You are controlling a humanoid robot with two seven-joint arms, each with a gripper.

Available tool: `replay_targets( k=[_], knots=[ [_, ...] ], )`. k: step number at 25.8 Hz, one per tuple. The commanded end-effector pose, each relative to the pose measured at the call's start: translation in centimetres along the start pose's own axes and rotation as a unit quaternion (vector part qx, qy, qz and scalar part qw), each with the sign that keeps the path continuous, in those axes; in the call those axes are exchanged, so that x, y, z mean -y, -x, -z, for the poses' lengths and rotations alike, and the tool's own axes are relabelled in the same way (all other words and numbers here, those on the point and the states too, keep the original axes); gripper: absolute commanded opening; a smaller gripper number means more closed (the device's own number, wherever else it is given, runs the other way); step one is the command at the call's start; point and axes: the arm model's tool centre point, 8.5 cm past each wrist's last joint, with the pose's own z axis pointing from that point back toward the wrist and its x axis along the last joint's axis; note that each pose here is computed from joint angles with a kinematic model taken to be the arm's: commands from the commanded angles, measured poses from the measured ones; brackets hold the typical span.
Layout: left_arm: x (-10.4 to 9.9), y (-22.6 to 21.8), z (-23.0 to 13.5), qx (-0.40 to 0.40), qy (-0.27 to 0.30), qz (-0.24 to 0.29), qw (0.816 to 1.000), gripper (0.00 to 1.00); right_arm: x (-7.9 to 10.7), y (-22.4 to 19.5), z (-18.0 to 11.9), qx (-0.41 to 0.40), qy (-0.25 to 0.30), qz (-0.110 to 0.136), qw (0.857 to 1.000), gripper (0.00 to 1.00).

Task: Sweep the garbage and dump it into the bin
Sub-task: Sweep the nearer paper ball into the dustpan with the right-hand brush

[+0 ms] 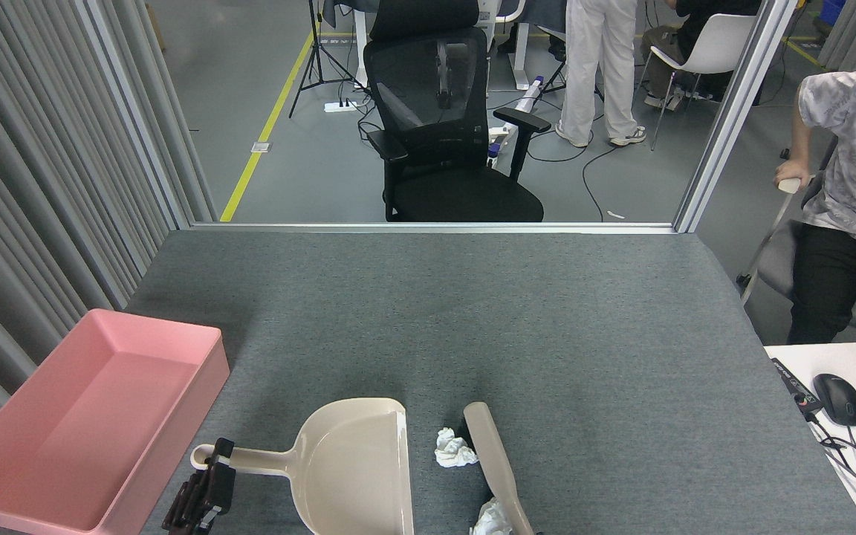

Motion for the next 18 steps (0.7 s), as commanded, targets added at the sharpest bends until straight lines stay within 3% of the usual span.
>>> replay_targets(
  k=[1, 8, 14, 18],
  knots=[
    [0.0, -0.1, 0.0, 0.001, 0.000, 0.000, 1.000, 0.38, -0.1, -4.3, -0.9, 0.032, -0.004, 0.010, 0.999, 0.00],
    [0.1, -0.2, 0.0, 0.002, 0.002, 0.003, 1.000, 0.38, 0.8, -9.9, -1.1, 0.073, 0.008, 0.047, 0.996, 0.00],
    [0.1, -0.2, 0.0, 0.002, 0.002, 0.002, 1.000, 0.38, 3.2, -9.7, 0.6, 0.067, 0.079, 0.047, 0.993, 0.00],
    [0.1, -0.2, 0.0, 0.002, 0.002, 0.003, 1.000, 0.38, 3.5, -8.0, 0.5, 0.006, 0.101, 0.028, 0.994, 0.00]
  ],
)
